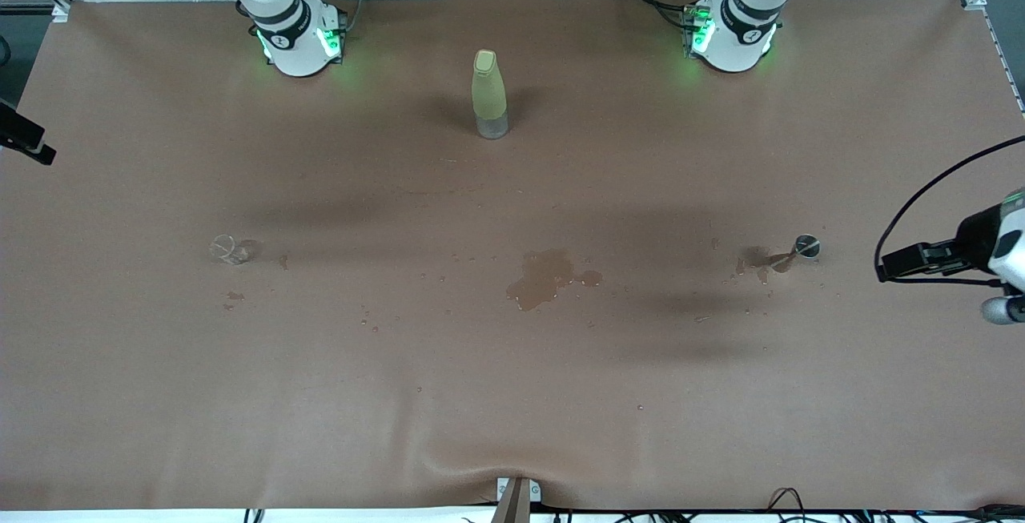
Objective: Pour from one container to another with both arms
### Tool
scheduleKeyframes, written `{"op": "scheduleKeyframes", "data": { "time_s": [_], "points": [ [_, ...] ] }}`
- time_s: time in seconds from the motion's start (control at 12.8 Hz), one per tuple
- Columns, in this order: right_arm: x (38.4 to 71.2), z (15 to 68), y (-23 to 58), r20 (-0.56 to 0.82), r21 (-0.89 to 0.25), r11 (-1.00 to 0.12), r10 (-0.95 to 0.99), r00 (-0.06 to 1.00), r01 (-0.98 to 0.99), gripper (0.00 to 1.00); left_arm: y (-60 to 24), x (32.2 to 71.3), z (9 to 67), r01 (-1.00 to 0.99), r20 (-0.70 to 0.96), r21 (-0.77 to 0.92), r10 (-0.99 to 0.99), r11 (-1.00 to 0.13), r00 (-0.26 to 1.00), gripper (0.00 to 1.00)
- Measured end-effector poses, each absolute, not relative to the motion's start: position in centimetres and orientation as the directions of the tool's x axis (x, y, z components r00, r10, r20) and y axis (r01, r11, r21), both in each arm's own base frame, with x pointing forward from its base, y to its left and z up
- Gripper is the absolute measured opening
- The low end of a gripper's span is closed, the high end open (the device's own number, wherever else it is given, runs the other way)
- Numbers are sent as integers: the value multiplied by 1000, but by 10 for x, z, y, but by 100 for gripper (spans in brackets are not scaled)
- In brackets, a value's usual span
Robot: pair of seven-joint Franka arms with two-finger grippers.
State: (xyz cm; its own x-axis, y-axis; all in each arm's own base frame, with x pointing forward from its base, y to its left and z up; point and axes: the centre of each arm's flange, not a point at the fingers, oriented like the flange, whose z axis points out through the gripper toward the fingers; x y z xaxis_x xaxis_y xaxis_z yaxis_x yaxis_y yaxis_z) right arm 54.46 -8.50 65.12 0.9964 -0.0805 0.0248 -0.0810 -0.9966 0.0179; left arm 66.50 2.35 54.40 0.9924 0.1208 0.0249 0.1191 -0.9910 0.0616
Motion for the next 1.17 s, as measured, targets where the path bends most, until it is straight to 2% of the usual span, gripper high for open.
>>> {"op": "scheduleKeyframes", "data": {
  "time_s": [0.47, 0.86, 1.17],
  "points": [
    [548, 647, -90, 32, 20, -996, -86, 996, -86, 100, 38, 645, 584, 164, 67, 62, 168, -985, 984, 100],
    [551, 643, -83, 30, 20, -998, -63, 998, -64, 100, 11, 631, 589, 131, 64, 35, 133, -991, 989, 100],
    [554, 640, -80, 26, 21, -998, -58, 998, -59, 100, 20, 629, 588, 132, 62, 26, 133, -991, 989, 100]
  ]
}}
